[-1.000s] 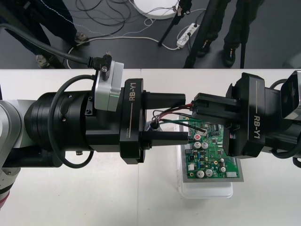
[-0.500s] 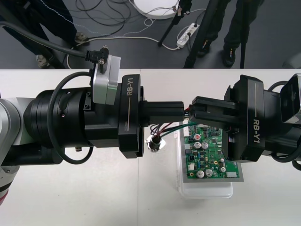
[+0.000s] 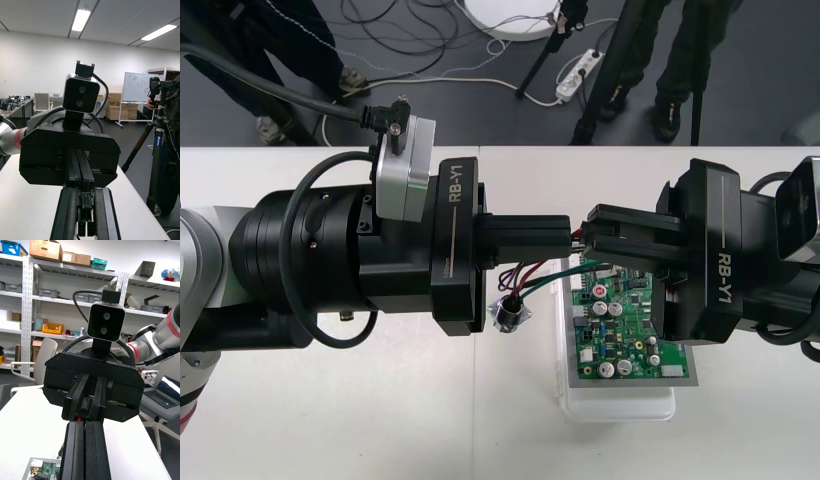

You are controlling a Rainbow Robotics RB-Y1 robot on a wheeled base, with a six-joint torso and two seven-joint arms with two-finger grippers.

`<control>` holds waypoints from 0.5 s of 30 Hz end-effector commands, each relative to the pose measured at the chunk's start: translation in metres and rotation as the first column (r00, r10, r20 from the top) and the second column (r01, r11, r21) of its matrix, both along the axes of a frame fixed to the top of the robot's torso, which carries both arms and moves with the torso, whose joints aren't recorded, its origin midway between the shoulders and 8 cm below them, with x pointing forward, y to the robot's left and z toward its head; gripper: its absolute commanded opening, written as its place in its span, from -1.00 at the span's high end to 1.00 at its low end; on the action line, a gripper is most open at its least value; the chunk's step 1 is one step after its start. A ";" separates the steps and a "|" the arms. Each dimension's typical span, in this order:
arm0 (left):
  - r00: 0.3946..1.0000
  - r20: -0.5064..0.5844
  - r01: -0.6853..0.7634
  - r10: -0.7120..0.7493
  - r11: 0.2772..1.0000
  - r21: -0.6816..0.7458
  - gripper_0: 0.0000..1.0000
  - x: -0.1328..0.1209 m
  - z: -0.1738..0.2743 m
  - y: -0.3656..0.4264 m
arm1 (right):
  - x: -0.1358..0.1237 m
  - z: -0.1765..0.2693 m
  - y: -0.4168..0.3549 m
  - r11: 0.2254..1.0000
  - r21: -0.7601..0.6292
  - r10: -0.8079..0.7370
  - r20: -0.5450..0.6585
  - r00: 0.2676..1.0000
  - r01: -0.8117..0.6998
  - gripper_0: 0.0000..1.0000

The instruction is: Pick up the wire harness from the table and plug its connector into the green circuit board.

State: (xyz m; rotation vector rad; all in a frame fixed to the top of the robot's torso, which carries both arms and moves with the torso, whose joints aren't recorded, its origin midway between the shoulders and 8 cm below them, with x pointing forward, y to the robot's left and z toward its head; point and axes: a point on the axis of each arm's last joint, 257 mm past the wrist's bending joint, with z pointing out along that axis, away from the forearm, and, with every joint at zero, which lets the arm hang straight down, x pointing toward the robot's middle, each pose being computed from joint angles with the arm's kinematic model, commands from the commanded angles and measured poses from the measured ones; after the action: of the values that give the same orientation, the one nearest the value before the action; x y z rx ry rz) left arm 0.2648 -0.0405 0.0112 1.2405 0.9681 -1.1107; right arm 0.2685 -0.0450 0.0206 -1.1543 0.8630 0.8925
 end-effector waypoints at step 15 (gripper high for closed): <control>0.998 -0.030 0.059 -0.058 0.998 0.031 1.00 -0.016 0.003 -0.002 | 0.007 0.011 0.004 0.999 0.021 -0.027 0.035 0.999 0.026 -0.99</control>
State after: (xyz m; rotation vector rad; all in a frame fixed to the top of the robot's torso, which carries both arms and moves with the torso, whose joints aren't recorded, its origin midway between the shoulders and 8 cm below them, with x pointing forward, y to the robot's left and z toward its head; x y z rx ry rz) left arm 0.2648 -0.0402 0.0106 1.2414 0.9701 -1.1127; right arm 0.2769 -0.0458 0.0214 -1.1309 0.8810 0.8714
